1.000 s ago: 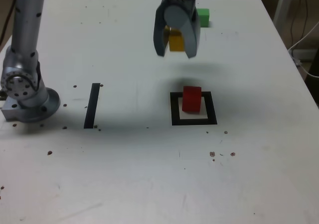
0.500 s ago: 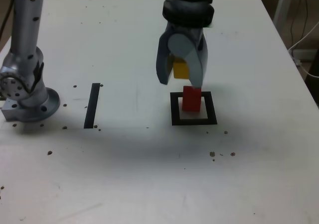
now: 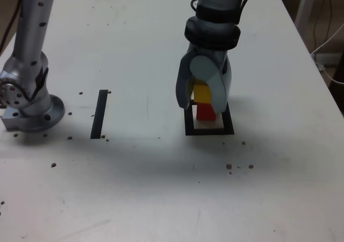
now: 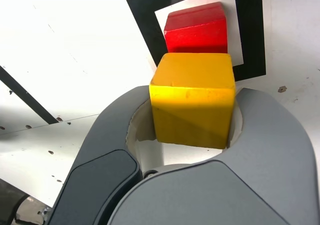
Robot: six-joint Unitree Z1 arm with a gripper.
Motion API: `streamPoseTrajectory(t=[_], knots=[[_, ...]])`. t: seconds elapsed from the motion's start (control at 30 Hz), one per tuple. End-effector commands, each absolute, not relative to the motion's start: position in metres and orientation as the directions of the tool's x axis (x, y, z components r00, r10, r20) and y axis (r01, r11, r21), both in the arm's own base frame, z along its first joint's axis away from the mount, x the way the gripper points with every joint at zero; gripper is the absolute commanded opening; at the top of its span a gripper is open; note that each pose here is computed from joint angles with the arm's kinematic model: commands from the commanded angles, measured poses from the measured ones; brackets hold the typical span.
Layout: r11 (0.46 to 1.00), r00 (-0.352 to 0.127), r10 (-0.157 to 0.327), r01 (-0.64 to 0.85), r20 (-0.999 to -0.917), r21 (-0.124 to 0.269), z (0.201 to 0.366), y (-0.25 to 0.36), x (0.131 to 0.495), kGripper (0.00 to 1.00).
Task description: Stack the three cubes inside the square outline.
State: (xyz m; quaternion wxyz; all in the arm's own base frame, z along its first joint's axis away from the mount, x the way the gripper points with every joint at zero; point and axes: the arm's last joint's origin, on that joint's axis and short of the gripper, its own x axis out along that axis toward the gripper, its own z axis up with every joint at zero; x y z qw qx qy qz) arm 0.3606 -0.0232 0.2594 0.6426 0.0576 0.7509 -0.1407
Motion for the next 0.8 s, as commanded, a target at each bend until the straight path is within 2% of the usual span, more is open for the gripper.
streamPoseTrajectory(t=[0.0,0.3,0.77], knots=[[0.955,-0.170,-0.092,0.265,-0.9812,-0.135,0.256,-0.023,0.363,0.29],[0.959,-0.174,-0.089,0.251,-0.9808,-0.131,0.250,-0.015,0.364,0.29],[0.961,-0.168,-0.092,0.244,-0.9814,-0.132,0.249,-0.010,0.364,0.30]])
